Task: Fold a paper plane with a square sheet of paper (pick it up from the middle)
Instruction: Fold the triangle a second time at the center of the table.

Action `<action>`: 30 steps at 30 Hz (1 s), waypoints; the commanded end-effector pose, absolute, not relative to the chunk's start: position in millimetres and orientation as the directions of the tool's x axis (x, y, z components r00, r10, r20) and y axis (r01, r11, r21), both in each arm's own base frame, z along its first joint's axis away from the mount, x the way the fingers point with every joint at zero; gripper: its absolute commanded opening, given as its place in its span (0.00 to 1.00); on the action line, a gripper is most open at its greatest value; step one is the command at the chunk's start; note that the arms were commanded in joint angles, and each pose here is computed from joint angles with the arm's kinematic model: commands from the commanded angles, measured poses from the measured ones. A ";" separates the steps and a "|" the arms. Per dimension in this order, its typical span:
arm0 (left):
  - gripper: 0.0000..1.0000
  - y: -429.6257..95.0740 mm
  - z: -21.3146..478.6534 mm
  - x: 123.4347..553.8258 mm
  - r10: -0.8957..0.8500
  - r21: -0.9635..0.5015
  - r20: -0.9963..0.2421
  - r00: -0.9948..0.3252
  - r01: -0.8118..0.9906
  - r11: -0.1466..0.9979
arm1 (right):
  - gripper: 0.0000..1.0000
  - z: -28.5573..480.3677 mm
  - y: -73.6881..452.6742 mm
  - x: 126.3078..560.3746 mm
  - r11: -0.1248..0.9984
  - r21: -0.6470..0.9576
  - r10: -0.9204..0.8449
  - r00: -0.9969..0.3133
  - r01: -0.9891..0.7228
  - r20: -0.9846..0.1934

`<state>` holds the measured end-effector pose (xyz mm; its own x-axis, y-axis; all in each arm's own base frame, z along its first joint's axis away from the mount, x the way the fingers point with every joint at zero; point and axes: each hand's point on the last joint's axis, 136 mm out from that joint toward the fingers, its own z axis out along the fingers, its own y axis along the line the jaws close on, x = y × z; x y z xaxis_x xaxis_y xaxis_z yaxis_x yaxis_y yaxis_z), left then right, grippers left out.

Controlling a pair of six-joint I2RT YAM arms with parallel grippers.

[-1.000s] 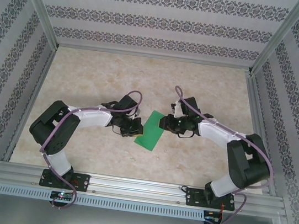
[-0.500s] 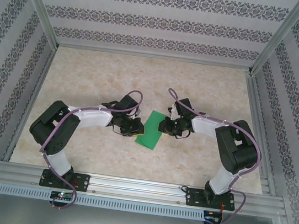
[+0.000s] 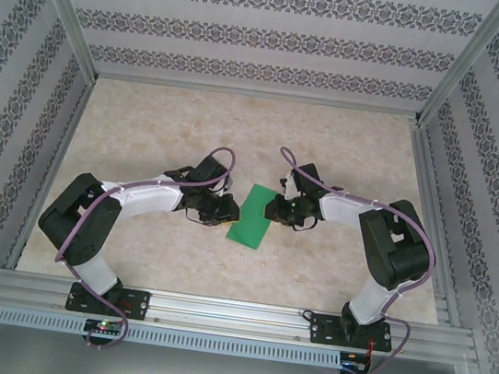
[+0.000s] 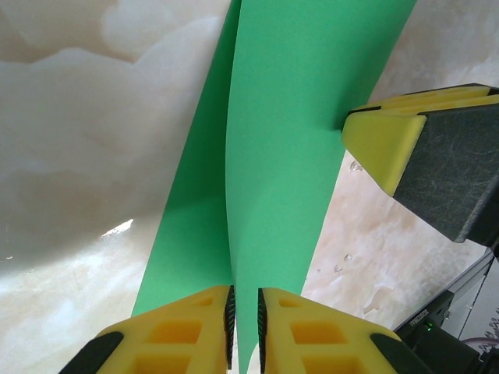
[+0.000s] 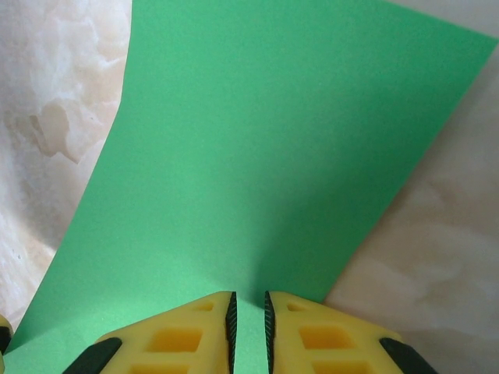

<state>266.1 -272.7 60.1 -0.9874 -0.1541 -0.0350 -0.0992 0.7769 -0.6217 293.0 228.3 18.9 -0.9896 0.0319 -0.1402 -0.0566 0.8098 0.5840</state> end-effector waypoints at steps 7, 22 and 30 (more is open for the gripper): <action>0.18 -272.8 51.0 245.3 -0.103 -0.591 -0.013 -0.995 -0.076 0.803 | 0.19 15.2 227.8 292.6 0.821 0.566 0.012 -0.989 -0.075 -0.147; 0.12 -266.1 54.2 232.4 -0.101 -0.567 -0.024 -0.995 -0.070 0.821 | 0.17 13.9 228.1 291.1 0.818 0.571 0.009 -0.989 -0.077 -0.146; 0.09 -280.9 58.2 241.1 -0.084 -0.586 -0.028 -0.996 -0.052 0.808 | 0.15 13.9 230.2 290.8 0.809 0.582 0.007 -0.989 -0.081 -0.147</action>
